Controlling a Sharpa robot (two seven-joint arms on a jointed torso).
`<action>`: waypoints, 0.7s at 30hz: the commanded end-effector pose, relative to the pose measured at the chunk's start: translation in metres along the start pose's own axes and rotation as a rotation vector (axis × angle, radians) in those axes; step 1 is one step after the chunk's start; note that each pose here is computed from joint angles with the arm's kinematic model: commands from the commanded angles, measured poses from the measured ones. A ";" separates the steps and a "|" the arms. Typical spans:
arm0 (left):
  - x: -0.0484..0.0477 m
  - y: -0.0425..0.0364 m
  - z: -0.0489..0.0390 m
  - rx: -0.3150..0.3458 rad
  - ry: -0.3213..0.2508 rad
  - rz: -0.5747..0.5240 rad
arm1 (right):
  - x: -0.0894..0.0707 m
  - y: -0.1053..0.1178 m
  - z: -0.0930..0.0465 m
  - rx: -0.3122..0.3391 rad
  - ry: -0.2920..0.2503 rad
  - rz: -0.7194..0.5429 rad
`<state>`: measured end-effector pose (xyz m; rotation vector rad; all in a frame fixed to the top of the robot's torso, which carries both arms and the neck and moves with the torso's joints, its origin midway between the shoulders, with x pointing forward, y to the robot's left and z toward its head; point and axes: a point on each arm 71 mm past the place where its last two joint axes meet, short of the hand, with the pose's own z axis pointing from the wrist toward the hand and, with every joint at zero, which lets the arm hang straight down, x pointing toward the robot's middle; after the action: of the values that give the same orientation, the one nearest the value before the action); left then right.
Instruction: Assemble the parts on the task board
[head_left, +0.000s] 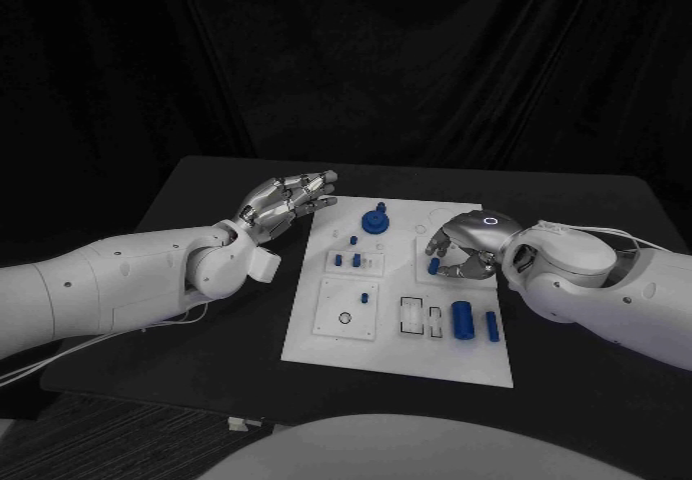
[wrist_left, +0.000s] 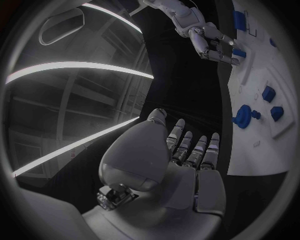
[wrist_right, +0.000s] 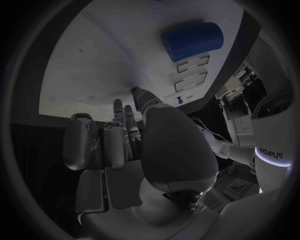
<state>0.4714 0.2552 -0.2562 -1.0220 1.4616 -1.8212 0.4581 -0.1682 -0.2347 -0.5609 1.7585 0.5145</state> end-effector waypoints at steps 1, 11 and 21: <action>0.0013 -0.0024 0.0000 0.045 0.008 -0.016 | 0.000 0.002 0.001 -0.018 -0.020 0.006; 0.0022 -0.0010 0.0004 0.040 0.012 -0.020 | 0.003 0.006 0.005 -0.039 -0.007 0.020; 0.0021 0.0000 0.0003 0.035 0.012 -0.021 | 0.007 0.010 0.006 -0.059 0.017 0.025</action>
<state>0.4711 0.2546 -0.2580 -1.0248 1.4654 -1.8251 0.4566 -0.1583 -0.2413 -0.5753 1.7655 0.5666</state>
